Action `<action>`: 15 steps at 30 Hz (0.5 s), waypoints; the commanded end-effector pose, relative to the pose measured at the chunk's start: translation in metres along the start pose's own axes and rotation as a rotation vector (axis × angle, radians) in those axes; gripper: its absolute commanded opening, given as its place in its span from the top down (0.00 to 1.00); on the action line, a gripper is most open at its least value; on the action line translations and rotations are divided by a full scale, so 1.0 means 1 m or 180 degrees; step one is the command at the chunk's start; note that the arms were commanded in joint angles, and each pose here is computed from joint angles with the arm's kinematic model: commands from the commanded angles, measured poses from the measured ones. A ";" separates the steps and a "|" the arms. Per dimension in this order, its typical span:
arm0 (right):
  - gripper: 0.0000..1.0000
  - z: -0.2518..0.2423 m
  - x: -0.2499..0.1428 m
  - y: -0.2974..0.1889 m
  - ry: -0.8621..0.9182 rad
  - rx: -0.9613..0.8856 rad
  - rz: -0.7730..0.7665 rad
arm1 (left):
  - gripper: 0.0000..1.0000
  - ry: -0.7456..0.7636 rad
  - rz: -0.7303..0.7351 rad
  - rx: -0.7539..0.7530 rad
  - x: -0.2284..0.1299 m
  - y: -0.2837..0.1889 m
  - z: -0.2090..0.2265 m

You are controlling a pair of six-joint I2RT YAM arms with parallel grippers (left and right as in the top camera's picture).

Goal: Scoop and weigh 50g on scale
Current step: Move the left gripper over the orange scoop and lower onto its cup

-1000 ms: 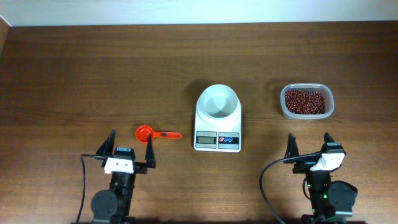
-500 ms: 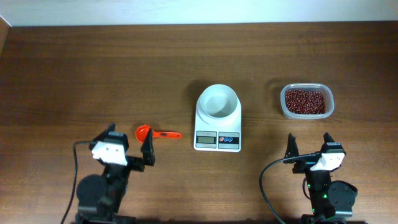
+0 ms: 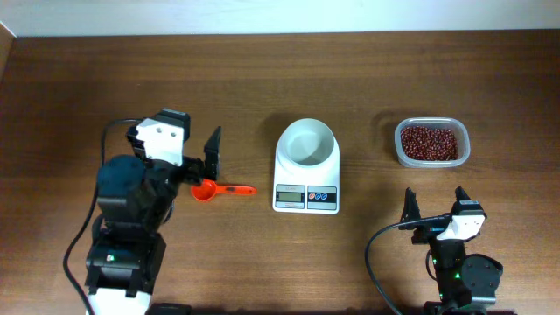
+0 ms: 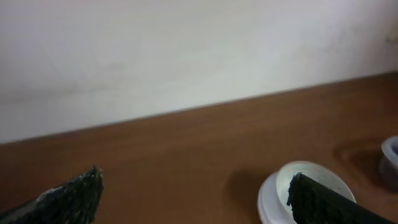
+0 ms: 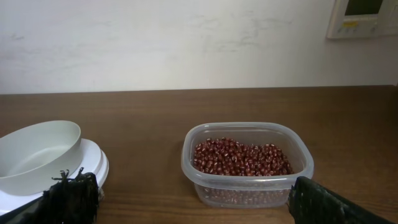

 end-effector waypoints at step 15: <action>0.01 -0.002 -0.003 0.000 0.0000 -0.0034 0.0024 | 0.01 -0.1136 0.1162 0.0725 -0.050 0.012 0.020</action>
Point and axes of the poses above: each gripper's point midway between its finger pads, its own y axis out along the fingers, its own z axis along the line the jaws close on, x = y × z, the point moved 6 cm from there along -y, back along the fingers
